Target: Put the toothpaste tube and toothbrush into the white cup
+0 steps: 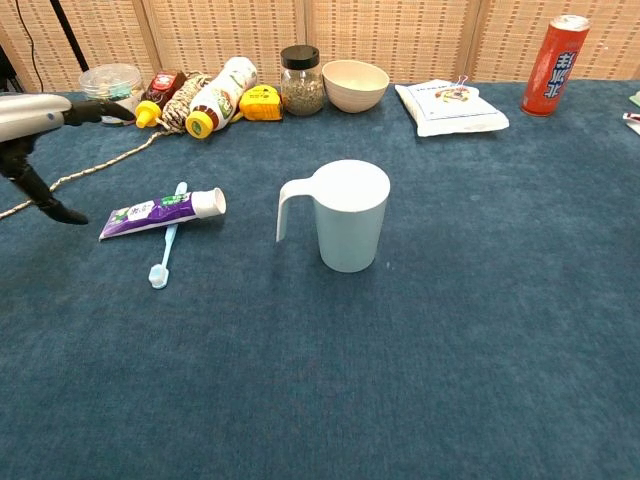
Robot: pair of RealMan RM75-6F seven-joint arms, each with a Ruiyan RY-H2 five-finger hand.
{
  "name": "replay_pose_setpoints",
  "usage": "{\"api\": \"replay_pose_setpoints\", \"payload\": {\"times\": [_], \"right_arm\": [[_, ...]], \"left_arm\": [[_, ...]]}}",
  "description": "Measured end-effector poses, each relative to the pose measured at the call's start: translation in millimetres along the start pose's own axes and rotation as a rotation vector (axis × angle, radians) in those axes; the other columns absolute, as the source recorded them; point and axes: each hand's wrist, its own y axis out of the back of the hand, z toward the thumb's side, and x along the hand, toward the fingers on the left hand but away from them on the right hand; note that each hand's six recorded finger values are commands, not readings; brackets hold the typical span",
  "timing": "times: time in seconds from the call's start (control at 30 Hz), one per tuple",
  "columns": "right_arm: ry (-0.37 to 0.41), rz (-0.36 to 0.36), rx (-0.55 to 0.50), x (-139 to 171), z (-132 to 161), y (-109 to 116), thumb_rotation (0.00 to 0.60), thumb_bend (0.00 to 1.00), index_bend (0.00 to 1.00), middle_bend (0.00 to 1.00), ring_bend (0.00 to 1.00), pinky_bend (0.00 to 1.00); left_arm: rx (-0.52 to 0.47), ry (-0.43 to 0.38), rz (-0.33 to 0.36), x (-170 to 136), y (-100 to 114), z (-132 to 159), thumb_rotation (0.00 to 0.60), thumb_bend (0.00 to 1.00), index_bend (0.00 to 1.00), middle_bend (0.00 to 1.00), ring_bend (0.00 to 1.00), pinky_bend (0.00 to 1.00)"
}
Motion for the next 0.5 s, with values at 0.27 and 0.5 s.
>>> {"api": "replay_pose_setpoints", "payload": {"times": [0.27, 0.5], "right_arm": [[-0.008, 0.006, -0.006, -2, -3, -2, 0.6, 0.07, 0.0, 0.0, 0.0, 0.0], [-0.013, 0.007, -0.016, -4, -5, -2, 0.6, 0.07, 0.0, 0.0, 0.0, 0.0]], "left_arm": [[0.049, 0.008, 0.022, 42, -18, 40, 0.6, 0.14, 0.19, 0.12, 0.16, 0.31], [0.067, 0.033, 0.035, 60, -27, 62, 0.6, 0.29, 0.29, 0.19, 0.22, 0.36]]}}
